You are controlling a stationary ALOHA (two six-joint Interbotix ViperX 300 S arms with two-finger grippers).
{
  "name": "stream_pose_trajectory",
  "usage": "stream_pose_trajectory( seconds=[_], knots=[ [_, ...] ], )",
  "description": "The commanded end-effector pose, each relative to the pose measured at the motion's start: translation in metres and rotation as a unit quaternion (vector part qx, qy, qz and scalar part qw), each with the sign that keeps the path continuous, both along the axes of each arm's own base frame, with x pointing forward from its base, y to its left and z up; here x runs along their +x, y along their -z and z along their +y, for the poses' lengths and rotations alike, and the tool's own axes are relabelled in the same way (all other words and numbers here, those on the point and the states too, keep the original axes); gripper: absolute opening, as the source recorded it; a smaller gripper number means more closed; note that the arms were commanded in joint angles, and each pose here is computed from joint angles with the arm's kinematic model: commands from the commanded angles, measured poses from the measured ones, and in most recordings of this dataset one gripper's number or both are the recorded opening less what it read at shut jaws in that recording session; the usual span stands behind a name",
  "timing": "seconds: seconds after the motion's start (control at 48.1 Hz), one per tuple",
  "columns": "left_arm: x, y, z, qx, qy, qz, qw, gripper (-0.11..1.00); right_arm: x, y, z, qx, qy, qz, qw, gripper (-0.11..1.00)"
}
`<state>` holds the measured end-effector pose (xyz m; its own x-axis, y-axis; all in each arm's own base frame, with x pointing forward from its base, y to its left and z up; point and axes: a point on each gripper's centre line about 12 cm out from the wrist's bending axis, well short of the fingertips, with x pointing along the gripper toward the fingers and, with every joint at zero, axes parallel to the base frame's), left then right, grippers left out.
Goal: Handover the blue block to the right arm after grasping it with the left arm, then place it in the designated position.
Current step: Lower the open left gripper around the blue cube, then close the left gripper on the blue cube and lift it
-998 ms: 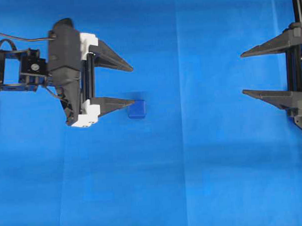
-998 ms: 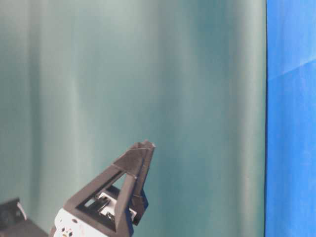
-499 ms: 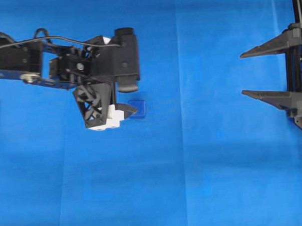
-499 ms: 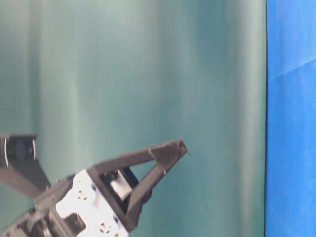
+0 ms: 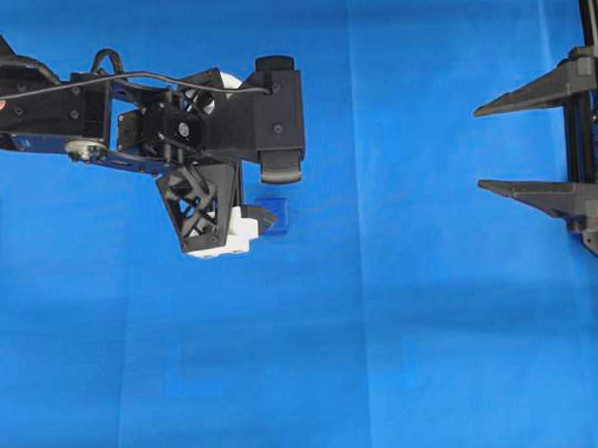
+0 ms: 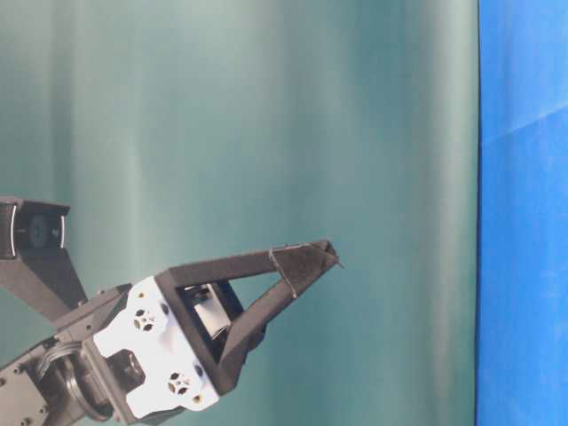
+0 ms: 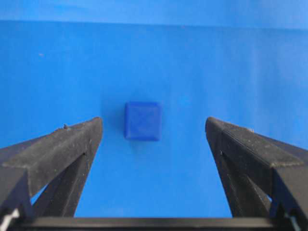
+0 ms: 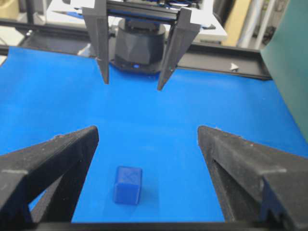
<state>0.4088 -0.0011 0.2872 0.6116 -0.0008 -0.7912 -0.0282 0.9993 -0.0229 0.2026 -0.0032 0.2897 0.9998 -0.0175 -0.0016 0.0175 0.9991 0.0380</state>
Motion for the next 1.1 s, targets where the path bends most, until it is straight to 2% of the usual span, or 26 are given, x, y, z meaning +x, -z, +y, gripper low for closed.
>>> stream_pose_trajectory(
  seconds=[0.0,1.082],
  knots=[
    [0.0018,-0.0149,-0.0005,0.0,0.0,-0.021,0.9998,0.91,0.003,-0.0115,-0.0001,0.002,0.0,-0.013,0.9999,0.97],
    [0.0013,-0.0133,-0.0005,0.0,0.0,-0.019,0.9998,0.91,0.0038,-0.0116,-0.0001,0.001,0.0,-0.009,1.0,0.97]
  ],
)
